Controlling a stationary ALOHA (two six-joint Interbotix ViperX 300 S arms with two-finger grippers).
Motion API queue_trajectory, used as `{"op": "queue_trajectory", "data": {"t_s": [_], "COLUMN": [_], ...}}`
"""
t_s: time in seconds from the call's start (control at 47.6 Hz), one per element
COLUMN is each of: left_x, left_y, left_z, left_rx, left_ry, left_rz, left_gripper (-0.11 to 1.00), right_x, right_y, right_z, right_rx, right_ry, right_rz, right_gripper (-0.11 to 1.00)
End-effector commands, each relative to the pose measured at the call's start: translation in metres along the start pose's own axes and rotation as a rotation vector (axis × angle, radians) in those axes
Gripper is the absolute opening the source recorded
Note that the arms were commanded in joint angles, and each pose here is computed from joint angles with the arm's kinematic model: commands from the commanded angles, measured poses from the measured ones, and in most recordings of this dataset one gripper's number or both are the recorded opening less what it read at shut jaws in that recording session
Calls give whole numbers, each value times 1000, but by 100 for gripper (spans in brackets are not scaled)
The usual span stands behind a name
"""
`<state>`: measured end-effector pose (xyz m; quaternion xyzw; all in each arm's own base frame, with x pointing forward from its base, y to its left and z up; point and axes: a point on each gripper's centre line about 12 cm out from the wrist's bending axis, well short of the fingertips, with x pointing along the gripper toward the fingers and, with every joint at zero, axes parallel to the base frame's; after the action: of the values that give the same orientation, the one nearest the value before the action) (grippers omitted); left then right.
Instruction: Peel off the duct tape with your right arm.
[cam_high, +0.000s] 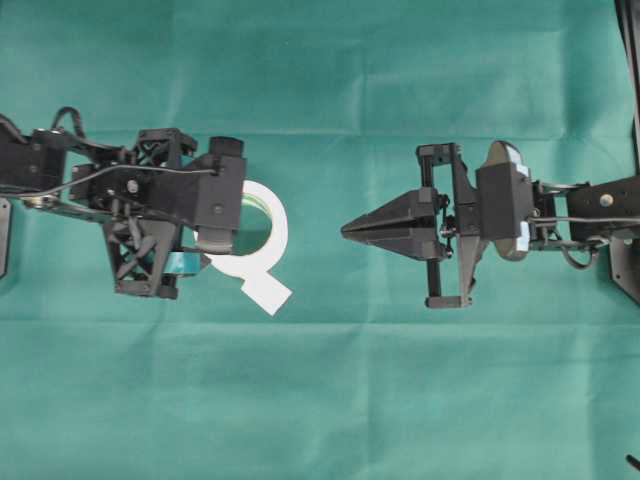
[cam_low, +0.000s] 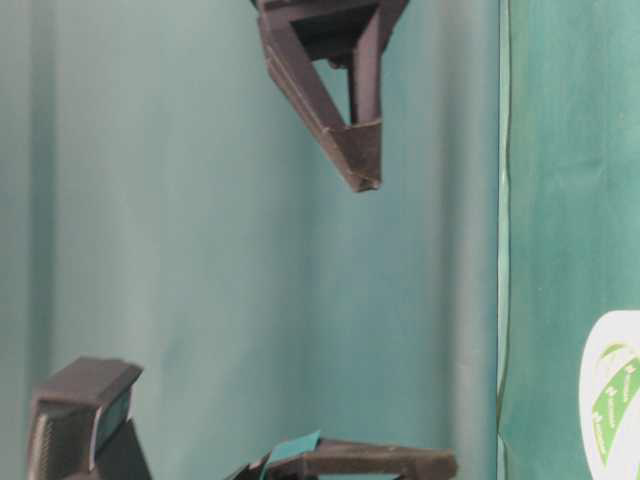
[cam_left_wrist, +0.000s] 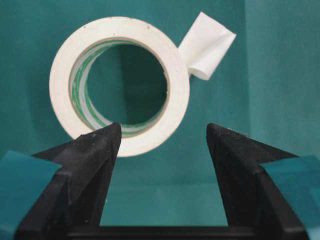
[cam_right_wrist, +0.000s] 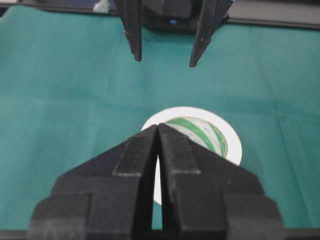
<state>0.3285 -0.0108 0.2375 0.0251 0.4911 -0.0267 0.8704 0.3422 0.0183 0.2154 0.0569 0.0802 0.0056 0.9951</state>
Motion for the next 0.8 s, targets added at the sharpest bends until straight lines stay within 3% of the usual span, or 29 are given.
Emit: {"op": "queue_trajectory", "data": {"t_s": [0.0, 0.399, 0.778], "left_x": [-14, -32, -50], "left_y": [1, 0, 0], "left_z": [4, -2, -15], "left_rx": [-1, -1, -5], "left_ry": [-54, -234, -490], "left_rz": [4, 12, 24], "left_gripper": [67, 67, 67], "right_x": [-2, -11, -23], "right_y": [4, 4, 5], "right_z": [12, 21, 29], "right_rx": [-4, -4, -4], "right_ry": [-36, -20, -46], "right_rz": [13, 16, 21], "right_gripper": [-10, -10, -10]}}
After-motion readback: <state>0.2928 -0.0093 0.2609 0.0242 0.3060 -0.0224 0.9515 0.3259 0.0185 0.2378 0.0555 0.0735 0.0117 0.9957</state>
